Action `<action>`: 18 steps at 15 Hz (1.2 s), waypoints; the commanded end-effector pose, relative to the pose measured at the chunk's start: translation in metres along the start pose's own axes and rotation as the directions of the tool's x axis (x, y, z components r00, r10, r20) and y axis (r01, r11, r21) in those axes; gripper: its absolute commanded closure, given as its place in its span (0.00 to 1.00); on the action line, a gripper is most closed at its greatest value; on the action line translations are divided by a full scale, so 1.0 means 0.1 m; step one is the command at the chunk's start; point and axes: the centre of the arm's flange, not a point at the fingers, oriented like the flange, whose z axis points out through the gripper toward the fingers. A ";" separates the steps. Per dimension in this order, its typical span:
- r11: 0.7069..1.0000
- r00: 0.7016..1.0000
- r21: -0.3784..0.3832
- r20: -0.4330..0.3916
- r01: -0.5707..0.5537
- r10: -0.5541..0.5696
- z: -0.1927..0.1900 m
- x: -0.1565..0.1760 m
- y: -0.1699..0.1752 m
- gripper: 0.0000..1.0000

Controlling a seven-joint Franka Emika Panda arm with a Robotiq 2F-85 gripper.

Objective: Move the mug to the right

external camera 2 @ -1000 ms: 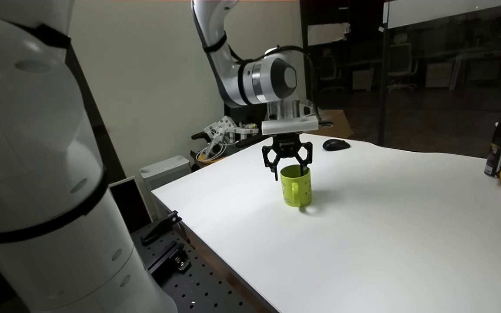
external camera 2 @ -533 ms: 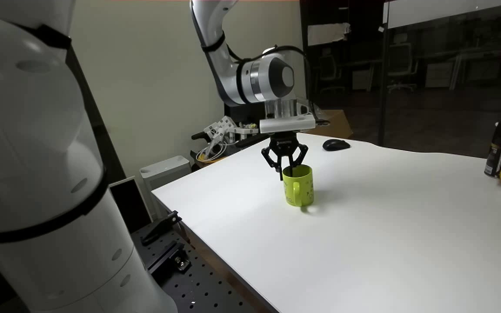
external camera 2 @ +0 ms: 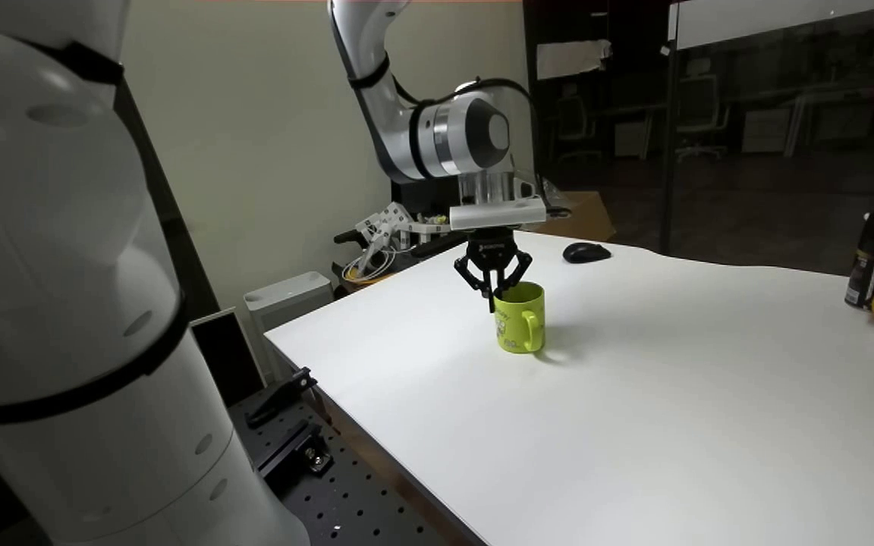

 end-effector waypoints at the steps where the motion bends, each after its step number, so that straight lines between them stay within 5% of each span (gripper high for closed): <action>1: 0.999 1.000 0.037 -0.005 0.015 -0.015 -0.11 0.01 -0.02 0.65; 6: 0.987 0.981 0.063 0.122 0.145 -0.152 -0.21 0.29 -0.23 0.38; 7: 0.988 0.978 0.048 0.144 0.147 -0.152 -0.25 0.33 -0.27 0.81; 9: 0.989 0.975 0.023 0.166 0.143 -0.145 -0.32 0.37 -0.28 0.78; 12: 0.989 0.975 0.007 0.167 0.149 -0.148 -0.37 0.37 -0.27 0.99; 18: 0.992 0.982 0.007 0.145 0.126 -0.125 -0.37 0.29 -0.20 1.00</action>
